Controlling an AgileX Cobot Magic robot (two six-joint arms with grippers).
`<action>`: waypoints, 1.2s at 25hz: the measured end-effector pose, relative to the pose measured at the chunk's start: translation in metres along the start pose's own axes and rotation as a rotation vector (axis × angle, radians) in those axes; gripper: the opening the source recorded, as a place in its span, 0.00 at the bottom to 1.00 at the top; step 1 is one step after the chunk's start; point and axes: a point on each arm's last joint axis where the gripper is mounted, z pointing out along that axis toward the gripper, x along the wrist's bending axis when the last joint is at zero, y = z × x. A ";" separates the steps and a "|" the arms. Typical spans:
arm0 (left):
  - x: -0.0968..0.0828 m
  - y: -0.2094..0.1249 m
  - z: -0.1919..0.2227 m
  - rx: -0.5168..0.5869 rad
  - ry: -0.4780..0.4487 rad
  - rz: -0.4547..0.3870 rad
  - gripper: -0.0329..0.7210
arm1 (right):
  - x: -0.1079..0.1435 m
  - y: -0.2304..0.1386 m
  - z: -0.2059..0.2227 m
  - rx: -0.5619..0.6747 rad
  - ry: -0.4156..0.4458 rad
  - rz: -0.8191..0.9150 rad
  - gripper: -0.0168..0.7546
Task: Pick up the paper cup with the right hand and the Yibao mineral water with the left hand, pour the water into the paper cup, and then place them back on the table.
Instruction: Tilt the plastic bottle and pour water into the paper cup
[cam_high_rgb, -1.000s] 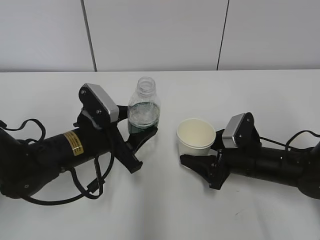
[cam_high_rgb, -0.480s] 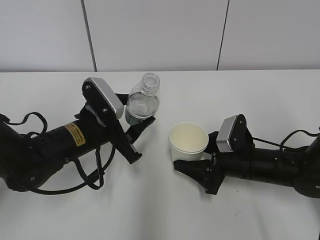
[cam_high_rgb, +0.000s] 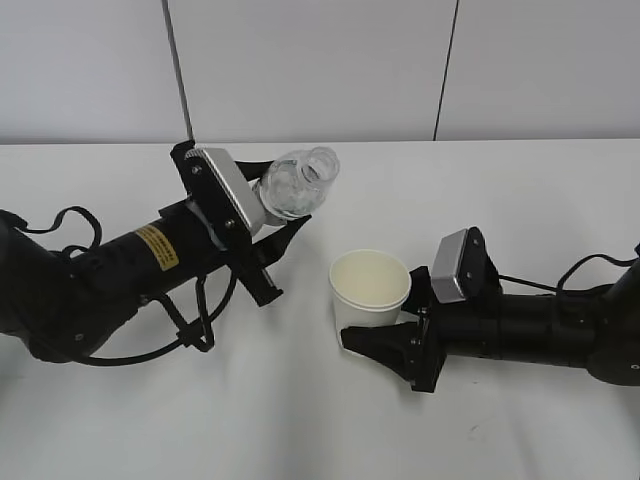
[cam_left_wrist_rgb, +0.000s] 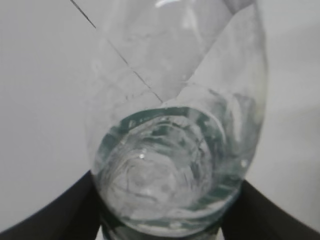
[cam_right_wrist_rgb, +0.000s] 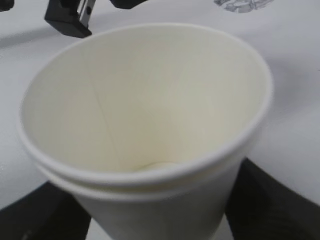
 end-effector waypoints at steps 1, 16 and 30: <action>0.000 0.000 0.000 0.000 0.002 0.024 0.60 | 0.000 0.000 0.000 0.000 0.003 -0.001 0.75; 0.001 0.000 0.000 0.006 0.008 0.288 0.60 | 0.009 0.008 0.013 0.002 0.113 -0.007 0.75; 0.004 -0.003 0.000 0.042 0.038 0.484 0.60 | 0.007 0.009 0.014 -0.006 0.091 0.001 0.74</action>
